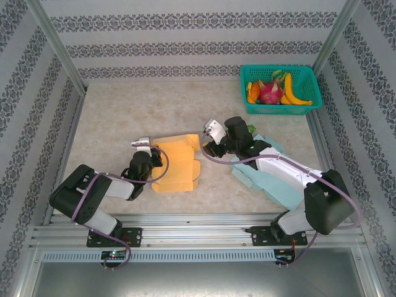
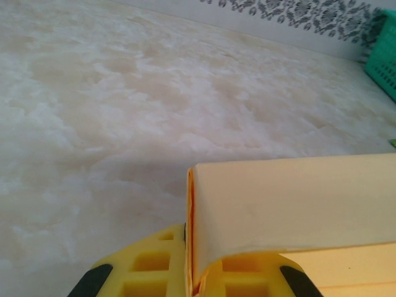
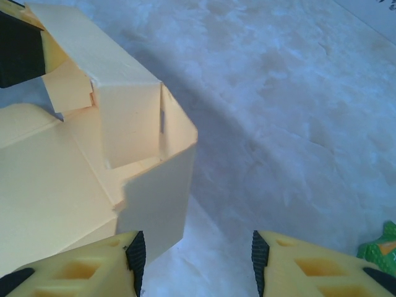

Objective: Fold the paper box

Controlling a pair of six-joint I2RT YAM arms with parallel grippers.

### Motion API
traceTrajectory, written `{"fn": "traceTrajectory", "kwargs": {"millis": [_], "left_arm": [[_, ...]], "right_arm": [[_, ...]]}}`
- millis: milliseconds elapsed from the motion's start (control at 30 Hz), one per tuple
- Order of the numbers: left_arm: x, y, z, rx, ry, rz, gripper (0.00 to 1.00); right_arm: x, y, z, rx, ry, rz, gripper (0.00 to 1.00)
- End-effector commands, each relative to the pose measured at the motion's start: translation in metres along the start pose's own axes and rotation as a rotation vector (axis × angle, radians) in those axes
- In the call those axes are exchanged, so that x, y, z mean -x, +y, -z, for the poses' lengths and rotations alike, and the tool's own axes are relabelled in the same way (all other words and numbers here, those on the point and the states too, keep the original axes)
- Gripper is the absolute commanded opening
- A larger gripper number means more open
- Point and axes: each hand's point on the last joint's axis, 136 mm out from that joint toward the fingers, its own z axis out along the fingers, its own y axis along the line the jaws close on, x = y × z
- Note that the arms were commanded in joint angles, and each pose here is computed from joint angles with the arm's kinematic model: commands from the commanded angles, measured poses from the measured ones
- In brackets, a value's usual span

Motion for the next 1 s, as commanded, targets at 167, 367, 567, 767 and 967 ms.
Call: {"fn": "traceTrajectory", "kwargs": {"millis": [167, 367, 567, 767, 967], "left_arm": [[0.024, -0.021, 0.008, -0.119, -0.067, -0.008, 0.00], [0.025, -0.021, 0.007, -0.116, -0.064, 0.003, 0.00], [0.025, -0.025, 0.006, -0.137, -0.060, 0.016, 0.00], [0.025, -0.027, 0.005, -0.145, -0.059, 0.027, 0.00], [0.027, -0.022, 0.001, -0.102, -0.055, 0.059, 0.00]], "right_arm": [[0.000, 0.028, -0.005, 0.198, -0.049, 0.033, 0.45], [0.002, 0.044, -0.006, 0.269, -0.067, 0.049, 0.46], [0.002, 0.052, -0.013, 0.287, -0.055, 0.045, 0.42], [0.007, 0.057, -0.019, 0.279, -0.060, 0.038, 0.30], [0.012, 0.061, -0.031, 0.248, -0.073, 0.016, 0.24]]}}
